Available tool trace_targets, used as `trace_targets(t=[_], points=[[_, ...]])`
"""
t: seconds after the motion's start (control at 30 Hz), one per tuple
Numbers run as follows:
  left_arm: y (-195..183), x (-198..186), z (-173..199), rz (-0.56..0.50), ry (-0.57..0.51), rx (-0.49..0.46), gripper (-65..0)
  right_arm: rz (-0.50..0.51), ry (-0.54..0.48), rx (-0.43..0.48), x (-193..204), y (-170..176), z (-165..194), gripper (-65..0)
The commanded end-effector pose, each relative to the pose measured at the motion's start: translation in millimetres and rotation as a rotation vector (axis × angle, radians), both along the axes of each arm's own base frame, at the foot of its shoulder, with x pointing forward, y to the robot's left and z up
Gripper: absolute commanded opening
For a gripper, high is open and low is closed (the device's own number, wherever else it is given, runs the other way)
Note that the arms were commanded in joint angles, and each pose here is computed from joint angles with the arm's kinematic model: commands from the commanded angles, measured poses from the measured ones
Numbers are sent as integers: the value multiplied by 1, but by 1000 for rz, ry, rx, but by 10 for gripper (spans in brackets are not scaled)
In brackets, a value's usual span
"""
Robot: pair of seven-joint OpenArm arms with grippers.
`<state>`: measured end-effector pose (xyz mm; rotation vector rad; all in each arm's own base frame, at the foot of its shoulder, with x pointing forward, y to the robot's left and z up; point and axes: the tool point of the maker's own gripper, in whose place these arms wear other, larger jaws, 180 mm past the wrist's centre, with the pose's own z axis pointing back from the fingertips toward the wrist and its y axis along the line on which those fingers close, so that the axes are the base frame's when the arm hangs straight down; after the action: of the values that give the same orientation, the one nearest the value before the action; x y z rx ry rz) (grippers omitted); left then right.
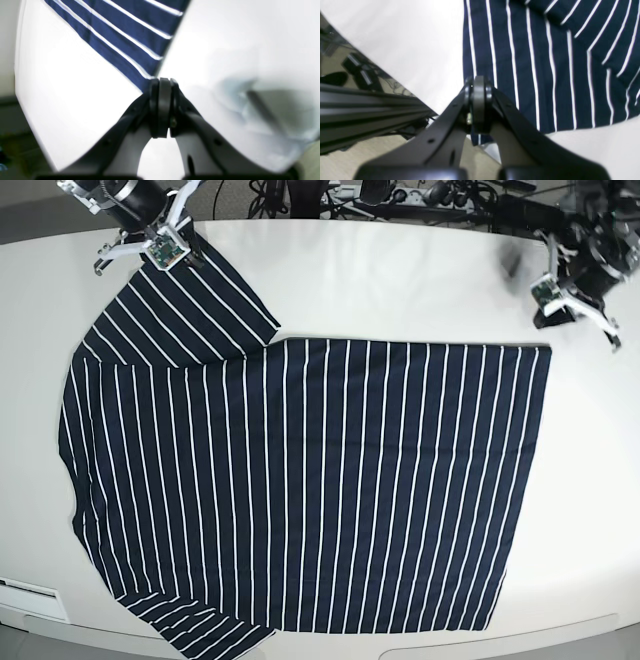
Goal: Fold the T-shirt properly
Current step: 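Move both grippers down to the shirt's shoulder corners and grasp them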
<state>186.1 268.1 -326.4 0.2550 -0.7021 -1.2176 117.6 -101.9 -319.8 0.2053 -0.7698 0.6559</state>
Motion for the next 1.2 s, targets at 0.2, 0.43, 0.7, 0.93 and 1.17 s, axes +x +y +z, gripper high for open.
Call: trace_targets(t=[0.2,0.43,0.7,0.93,1.17], points=[[20,12,-31,-258,91,120,-650,11,-67,33,19,8,8,-650],[22,13,-52,-377,184,182,-302,3,-59,26,19,6,7,-650],[22,21,-71,-437,201,238,-294,4,-57,24,18,6,6,-650],[10,18,-84,-512,227,258,-328,-15,-27,3,16,0,-4,-641],[11,26,-87,-434,207,283,-650,12,71,-5,-1,-4,-33,-307]])
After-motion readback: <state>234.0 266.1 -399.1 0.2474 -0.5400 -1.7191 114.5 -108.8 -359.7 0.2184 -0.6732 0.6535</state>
